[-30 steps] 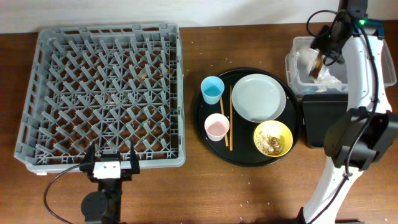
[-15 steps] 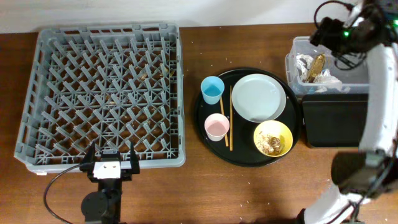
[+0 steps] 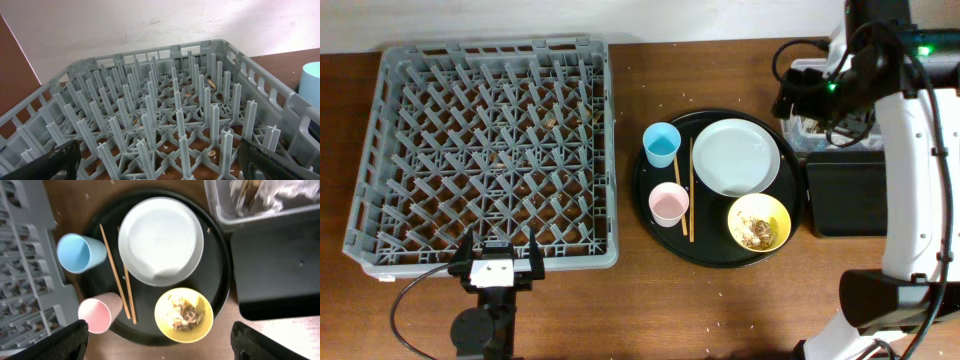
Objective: Sort waste into correct bins and load items into the dishwasher rack
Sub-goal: 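Grasp the rim of the yellow bowl with the right gripper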
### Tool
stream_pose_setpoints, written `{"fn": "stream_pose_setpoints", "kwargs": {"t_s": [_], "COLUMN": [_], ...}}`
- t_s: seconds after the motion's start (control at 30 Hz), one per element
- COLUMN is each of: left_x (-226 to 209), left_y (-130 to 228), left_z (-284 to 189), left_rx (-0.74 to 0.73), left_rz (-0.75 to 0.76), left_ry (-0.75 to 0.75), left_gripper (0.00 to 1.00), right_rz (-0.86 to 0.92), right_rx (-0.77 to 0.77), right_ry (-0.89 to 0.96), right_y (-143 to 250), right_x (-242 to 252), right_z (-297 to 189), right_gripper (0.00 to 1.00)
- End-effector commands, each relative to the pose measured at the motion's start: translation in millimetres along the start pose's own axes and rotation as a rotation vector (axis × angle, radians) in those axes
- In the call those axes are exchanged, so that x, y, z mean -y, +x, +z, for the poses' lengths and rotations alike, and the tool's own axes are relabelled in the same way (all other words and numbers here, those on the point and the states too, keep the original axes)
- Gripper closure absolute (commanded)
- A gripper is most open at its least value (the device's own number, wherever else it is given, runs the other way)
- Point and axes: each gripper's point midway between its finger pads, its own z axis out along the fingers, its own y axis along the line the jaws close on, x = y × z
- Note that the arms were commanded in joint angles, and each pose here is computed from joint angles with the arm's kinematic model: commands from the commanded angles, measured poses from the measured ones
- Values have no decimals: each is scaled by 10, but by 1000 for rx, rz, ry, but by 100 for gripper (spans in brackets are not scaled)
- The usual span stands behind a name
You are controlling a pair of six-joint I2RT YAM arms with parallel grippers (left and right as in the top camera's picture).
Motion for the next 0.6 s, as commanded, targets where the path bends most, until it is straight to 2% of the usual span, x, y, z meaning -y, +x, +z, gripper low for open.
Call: {"fn": "stream_pose_setpoints", "kwargs": {"t_s": [0.0, 0.13, 0.33, 0.5, 0.57], "left_x": [20, 20, 20, 20, 20], "left_y": [20, 20, 20, 20, 20], "left_z": [2, 2, 2, 2, 2], "left_rx": [-1, -1, -1, -1, -1], "left_rz": [20, 20, 20, 20, 20], "left_ry": [11, 11, 11, 11, 11], "left_gripper": [1, 1, 1, 1, 1], "right_rz": [-11, -46, -94, -207, -223], "right_rx": [-106, -262, -332, -336, -331], "right_ry": [51, 54, 80, 90, 137], "right_y": [193, 574, 1038, 1412, 1497], "right_x": [67, -9, -170, -266, -220], "right_z": [283, 828, 1569, 2041, 2110], "right_gripper": [9, 19, 25, 48, 54]}}
